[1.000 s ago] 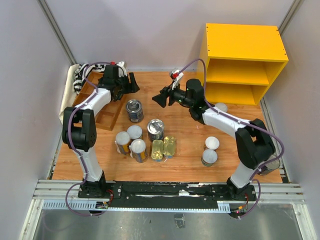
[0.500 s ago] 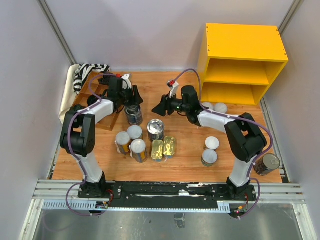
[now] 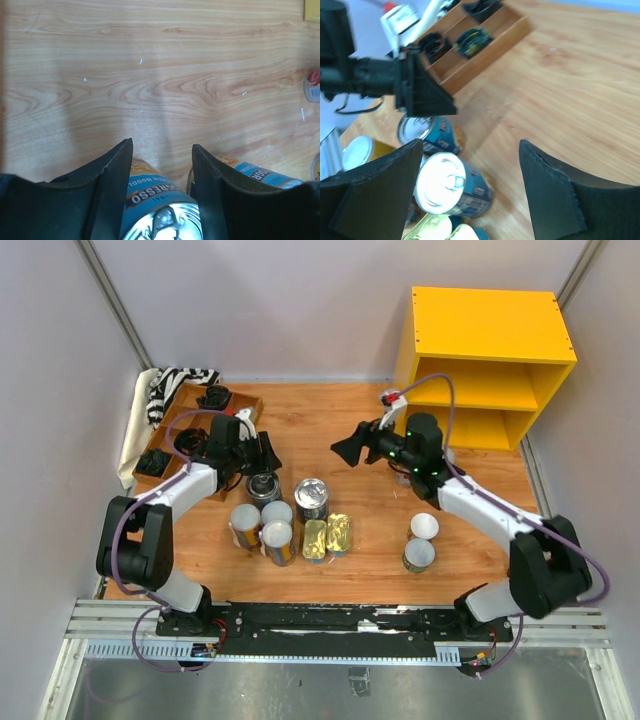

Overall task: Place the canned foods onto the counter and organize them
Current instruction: Move the canned food to the center of the board.

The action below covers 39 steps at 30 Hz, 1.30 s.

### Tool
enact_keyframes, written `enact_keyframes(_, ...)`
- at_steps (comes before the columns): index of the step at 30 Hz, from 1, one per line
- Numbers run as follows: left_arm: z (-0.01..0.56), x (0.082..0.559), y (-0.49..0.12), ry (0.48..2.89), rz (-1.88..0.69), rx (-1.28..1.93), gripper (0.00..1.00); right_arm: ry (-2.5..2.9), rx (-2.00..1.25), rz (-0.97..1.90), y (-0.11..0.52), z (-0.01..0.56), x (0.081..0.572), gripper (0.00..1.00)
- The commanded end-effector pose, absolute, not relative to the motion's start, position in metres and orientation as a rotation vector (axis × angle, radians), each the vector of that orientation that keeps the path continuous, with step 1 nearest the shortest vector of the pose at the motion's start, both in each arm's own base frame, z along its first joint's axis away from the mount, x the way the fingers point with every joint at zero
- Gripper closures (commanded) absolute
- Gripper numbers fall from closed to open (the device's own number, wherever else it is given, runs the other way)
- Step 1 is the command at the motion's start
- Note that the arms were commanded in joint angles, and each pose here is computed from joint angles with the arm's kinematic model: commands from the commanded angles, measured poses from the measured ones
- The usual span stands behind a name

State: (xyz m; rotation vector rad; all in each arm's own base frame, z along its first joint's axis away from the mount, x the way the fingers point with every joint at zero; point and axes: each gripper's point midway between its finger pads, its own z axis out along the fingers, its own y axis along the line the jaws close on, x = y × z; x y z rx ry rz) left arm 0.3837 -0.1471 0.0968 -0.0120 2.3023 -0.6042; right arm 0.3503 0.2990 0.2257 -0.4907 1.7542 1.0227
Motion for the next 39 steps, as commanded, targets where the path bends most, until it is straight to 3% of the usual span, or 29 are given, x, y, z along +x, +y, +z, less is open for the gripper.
enact_keyframes(1, 0.152, 0.386, -0.153, 2.193, -0.62, -0.02, 0.45, 1.843, -0.245, 0.73, 0.228, 0.23, 0.36, 0.19)
enact_keyframes(3, 0.19, 0.395, -0.161, 2.1, -0.62, 0.016, 0.39, 1.852, -0.125, 0.544, 0.188, 0.233, 0.359, 0.15)
enact_keyframes(6, 0.233, 0.403, -0.19, 1.999, -0.651, 0.121, 0.21, 1.875, 0.131, 0.307, 0.12, 0.226, 0.349, 0.03)
enact_keyframes(8, 0.248, 0.406, -0.218, 1.965, -0.684, 0.195, 0.09, 1.937, 0.265, 0.211, 0.083, 0.212, 0.34, 0.02)
enact_keyframes(11, 0.254, 0.408, -0.272, 1.946, -0.735, 0.333, 0.01, 2.033, 0.393, 0.116, 0.043, 0.188, 0.326, 0.01)
enact_keyframes(17, 0.256, 0.411, -0.353, 1.919, -0.77, 0.535, 0.0, 2.084, 0.582, 0.064, -0.005, 0.171, 0.318, 0.01)
enact_keyframes(26, 0.246, 0.428, -0.456, 1.858, -0.861, 0.628, 0.0, 2.034, 0.665, 0.175, -0.011, 0.172, 0.356, 0.03)
enact_keyframes(39, 0.197, 0.436, -0.512, 1.86, -0.872, 0.597, 0.01, 2.003, 0.717, 0.349, 0.002, 0.159, 0.395, 0.07)
